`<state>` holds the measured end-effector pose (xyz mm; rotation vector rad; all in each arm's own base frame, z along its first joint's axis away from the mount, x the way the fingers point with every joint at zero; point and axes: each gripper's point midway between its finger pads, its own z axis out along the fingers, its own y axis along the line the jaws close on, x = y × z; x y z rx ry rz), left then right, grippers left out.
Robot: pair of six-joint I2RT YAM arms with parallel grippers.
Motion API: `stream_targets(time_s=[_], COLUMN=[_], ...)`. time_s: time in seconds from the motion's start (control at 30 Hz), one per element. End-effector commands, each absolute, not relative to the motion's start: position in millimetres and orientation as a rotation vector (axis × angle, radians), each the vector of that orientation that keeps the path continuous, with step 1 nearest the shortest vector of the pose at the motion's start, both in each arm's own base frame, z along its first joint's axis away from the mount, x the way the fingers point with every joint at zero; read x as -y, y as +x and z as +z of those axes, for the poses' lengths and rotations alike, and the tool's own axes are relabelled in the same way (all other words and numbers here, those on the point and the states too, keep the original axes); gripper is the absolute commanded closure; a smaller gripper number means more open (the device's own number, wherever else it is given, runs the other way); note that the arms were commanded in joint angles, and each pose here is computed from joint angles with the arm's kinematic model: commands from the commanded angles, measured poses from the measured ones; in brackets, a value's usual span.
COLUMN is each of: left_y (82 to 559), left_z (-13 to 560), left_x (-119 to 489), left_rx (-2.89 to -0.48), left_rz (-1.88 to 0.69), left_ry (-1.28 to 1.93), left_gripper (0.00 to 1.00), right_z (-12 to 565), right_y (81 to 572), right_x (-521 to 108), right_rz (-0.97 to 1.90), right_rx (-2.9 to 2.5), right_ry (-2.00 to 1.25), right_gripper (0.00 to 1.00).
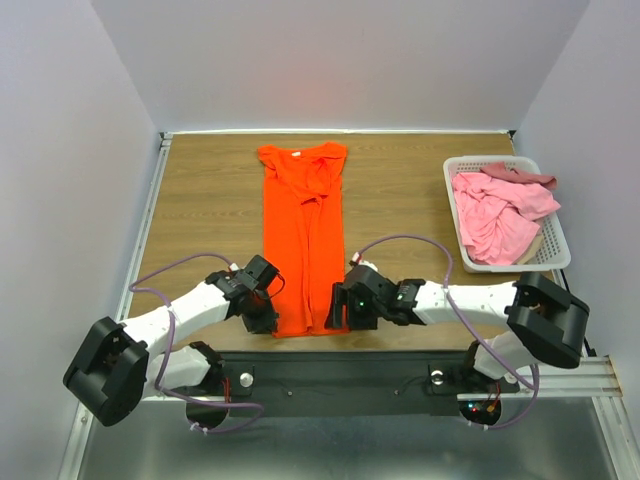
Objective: Fold and stack the t-shirts
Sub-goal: Fold the tshirt
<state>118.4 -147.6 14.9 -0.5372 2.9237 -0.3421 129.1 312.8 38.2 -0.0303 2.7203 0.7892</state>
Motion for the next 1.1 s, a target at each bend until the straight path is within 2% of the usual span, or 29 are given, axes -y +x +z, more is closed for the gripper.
stream_targets(time_s=[0.0,0.07,0.1,0.13,0.17,0.27,0.3,0.6,0.73,1.07], left_y=[117,118,118,118,118,121,124,180,218,315], left_z=[19,20,20,21,22,28,31,87,93,132], left_x=[148,148,148,148,148,148,147,181,178,171], left_rx=[-2.934,-2.931,-2.929,-2.926,-2.925,-2.894,-2.877,-2.667,-2.617,-2.429], left_rz=[-0.328,-0.331,-0.335,-0.338,-0.341,-0.355,-0.354,-0.529,-0.388,-0.514], left_ry=[-0.512,-0.513,-0.513,-0.515,-0.508,-0.520,-0.529,-0.494,-0.514,-0.548], left_gripper=[0.93,1.00,1.00,1.00,1.00,1.00,1.00,1.00,1.00,1.00], right_z=[30,27,26,25,25,30,34,71,91,123], right_y=[137,138,139,141,143,150,154,198,239,336], right_x=[-313,-314,-313,-312,-311,-312,-312,-319,-321,-313], right_rz=[0.743,0.734,0.717,0.707,0.699,0.689,0.683,0.634,0.585,0.514], right_rx=[-2.726,-2.734,-2.729,-2.726,-2.720,-2.683,-2.660,-2.501,-2.413,-2.302], right_ry=[0.006,0.003,0.004,0.010,0.013,0.009,-0.003,-0.012,0.049,0.139], right_gripper=[0.30,0.43,0.58,0.66,0.79,0.97,1.00,0.99,1.00,1.00])
